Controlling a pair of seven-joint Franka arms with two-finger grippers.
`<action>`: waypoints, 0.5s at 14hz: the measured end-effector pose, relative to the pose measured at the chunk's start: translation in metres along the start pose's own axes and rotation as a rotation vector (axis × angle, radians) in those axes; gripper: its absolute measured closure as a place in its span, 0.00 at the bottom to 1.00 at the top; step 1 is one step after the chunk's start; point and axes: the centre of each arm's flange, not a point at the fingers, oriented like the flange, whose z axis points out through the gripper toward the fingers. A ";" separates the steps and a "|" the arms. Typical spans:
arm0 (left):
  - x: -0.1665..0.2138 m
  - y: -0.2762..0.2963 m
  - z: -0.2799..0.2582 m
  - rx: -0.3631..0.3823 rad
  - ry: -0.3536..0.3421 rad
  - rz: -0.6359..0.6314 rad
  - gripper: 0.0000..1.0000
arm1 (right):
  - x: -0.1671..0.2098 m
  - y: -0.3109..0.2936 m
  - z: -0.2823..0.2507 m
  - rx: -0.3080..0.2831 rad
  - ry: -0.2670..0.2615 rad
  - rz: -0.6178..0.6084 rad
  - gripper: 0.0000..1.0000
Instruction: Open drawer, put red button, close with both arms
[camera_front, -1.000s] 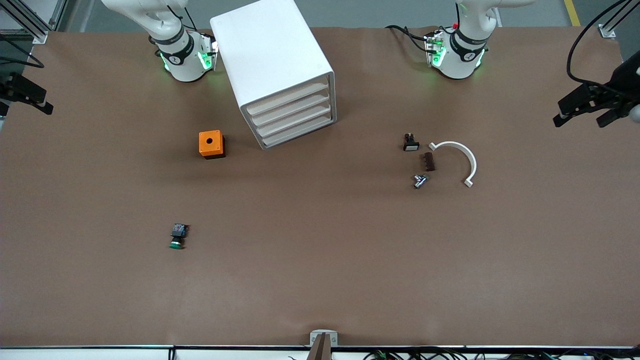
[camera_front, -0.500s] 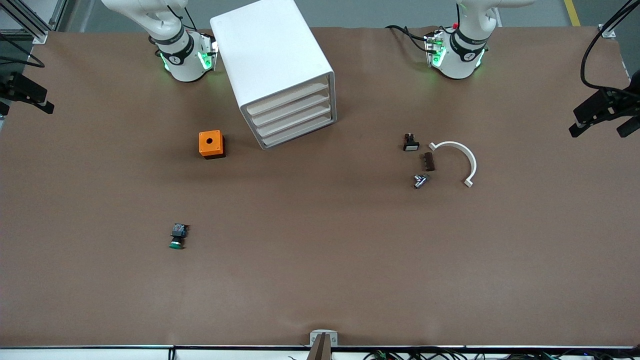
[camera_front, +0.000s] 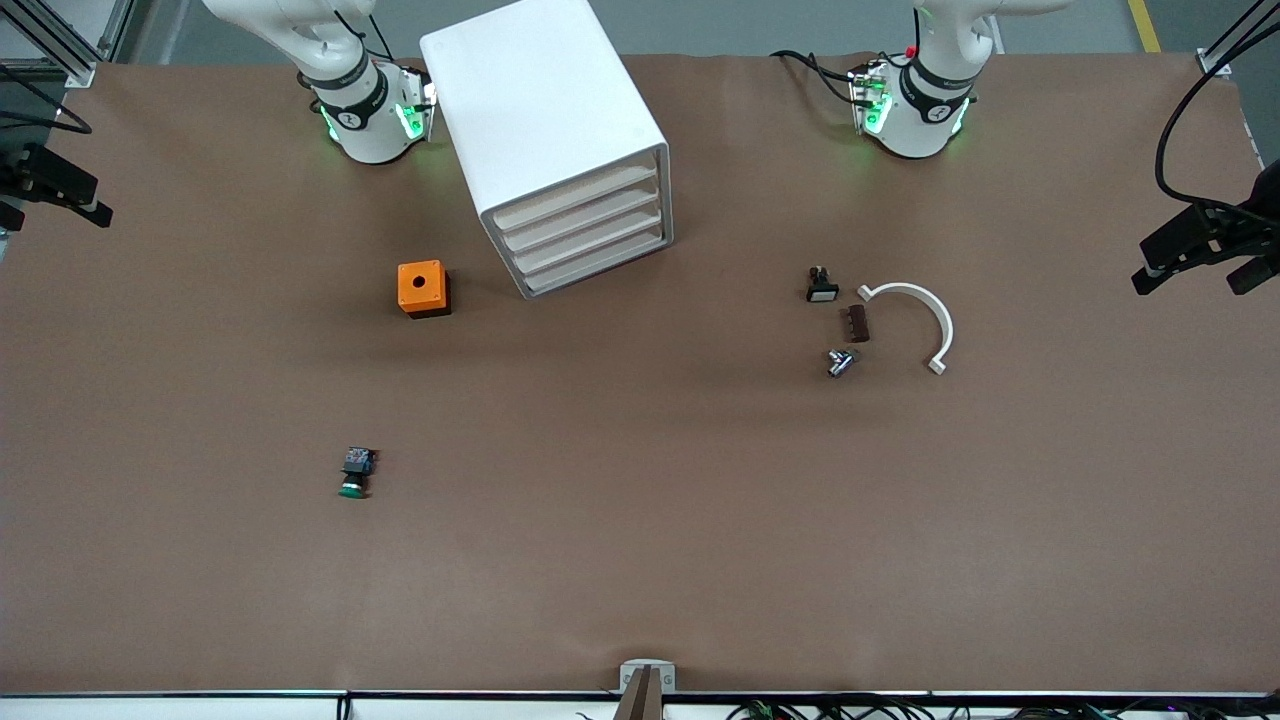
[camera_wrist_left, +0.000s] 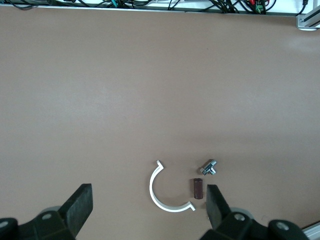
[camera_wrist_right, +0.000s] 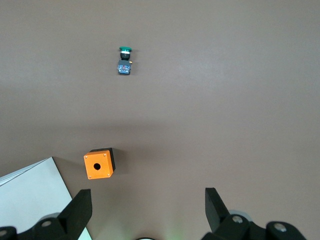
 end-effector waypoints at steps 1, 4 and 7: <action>0.000 0.000 0.000 0.000 0.000 0.000 0.00 | 0.000 0.000 0.000 0.000 0.000 0.000 0.00; 0.000 0.000 0.000 0.000 0.000 0.000 0.00 | 0.000 0.000 0.000 0.000 -0.001 0.000 0.00; 0.000 0.000 0.000 0.000 0.000 -0.006 0.00 | 0.000 0.000 0.000 0.000 -0.001 0.000 0.00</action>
